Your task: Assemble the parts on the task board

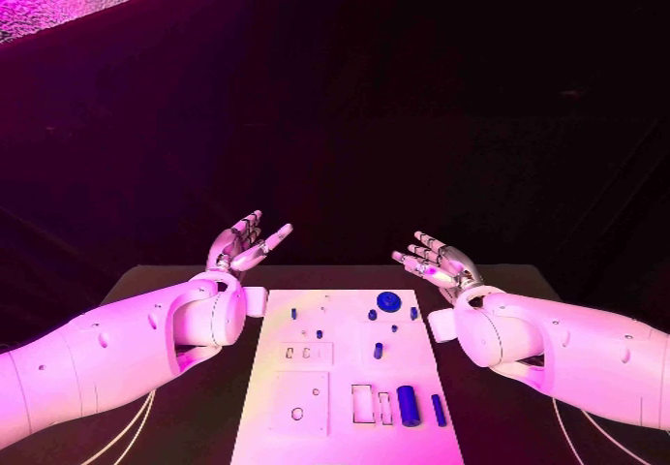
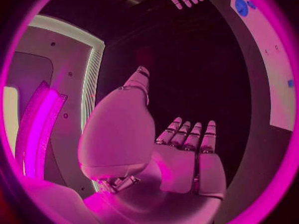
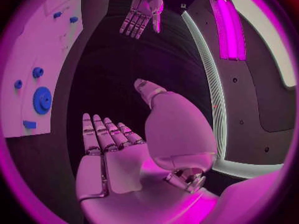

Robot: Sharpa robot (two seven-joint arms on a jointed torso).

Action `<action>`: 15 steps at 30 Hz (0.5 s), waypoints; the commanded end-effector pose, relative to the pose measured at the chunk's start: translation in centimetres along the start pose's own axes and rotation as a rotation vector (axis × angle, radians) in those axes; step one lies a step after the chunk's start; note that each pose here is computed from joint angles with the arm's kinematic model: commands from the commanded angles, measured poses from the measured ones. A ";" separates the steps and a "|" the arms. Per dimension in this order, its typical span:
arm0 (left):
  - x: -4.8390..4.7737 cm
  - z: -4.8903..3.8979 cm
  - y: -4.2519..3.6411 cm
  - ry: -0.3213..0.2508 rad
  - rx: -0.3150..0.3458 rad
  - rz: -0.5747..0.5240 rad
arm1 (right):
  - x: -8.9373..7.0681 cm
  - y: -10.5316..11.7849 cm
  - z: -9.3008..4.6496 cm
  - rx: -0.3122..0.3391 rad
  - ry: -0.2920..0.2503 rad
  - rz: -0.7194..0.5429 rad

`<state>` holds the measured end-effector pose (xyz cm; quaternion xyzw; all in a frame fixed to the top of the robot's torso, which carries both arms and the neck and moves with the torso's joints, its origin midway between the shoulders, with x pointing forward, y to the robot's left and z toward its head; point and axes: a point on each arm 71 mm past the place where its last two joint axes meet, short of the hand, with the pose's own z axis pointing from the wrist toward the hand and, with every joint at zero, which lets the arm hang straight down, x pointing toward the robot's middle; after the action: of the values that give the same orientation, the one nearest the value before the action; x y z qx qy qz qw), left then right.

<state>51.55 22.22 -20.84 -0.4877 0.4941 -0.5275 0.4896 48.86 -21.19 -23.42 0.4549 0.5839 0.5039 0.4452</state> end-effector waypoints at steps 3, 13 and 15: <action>0.65 0.16 -0.22 0.086 0.008 -0.031 | 0.7 -0.2 0.2 0.041 0.169 -0.028; -1.09 -0.74 -0.64 0.089 0.005 -0.033 | -1.9 2.1 1.0 -0.226 0.118 -0.498; -1.20 -1.01 -0.80 0.098 0.008 -0.036 | -1.9 2.5 1.1 -0.251 0.124 -0.552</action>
<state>50.70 23.83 -20.41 -0.4805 0.5031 -0.5444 0.4687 50.53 -23.05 -21.56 0.2738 0.6389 0.4751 0.5396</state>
